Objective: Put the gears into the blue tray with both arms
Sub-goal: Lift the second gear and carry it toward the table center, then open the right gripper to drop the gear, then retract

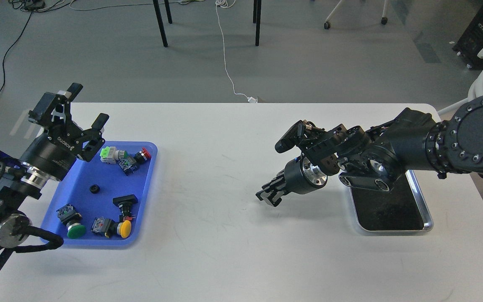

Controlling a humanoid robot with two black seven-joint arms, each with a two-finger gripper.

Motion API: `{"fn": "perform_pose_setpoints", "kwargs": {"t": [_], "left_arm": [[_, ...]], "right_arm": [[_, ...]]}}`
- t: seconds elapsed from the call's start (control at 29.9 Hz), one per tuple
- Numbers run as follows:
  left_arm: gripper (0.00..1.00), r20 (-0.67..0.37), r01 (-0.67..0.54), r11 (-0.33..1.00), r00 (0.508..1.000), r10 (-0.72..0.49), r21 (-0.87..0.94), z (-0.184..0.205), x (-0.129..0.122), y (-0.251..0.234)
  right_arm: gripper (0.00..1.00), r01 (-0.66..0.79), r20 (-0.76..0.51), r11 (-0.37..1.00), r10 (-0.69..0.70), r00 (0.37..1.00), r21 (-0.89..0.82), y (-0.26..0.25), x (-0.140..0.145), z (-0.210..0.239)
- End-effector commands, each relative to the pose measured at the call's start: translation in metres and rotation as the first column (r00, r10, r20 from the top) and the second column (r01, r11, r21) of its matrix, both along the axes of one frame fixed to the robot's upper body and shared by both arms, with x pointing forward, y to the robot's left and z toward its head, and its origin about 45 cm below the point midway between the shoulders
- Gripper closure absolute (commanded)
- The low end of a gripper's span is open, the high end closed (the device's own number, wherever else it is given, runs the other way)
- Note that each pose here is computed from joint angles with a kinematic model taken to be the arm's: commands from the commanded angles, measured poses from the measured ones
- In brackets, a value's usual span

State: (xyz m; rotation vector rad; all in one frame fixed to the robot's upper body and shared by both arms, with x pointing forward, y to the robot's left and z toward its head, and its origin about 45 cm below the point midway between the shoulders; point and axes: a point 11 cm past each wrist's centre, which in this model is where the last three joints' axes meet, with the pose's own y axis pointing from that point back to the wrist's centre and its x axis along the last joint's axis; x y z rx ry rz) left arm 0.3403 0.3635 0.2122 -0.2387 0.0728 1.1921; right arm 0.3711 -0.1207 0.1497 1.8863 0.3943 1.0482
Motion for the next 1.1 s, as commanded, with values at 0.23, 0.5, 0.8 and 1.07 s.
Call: {"fn": "perform_pose_setpoints", "kwargs": {"t": [0.23,0.5,0.8,1.07], "left_arm": [[0.02,-0.001,0.0,1.0,1.0,0.0,0.001,0.0,0.0,0.0],[0.02,-0.008,-0.003,1.0,1.0,0.003,0.006,-0.002,-0.002,0.003],[0.02,-0.01,-0.001,1.0,1.0,0.002,0.008,-0.003,-0.003,0.002],[0.02,-0.005,0.022,0.998,1.0,-0.022,0.051,0.0,-0.002,0.001]], "right_arm": [[0.7,0.007,-0.02,1.0,-0.006,1.0,0.021,0.0,-0.008,-0.01],[0.63,0.021,-0.038,0.999,-0.02,0.999,0.036,0.001,-0.013,-0.017],[0.28,0.024,-0.011,0.995,-0.023,1.0,0.095,0.017,-0.004,0.002],[0.04,0.437,-0.099,0.809,-0.435,0.895,0.393,-0.053,0.045,0.061]]}}
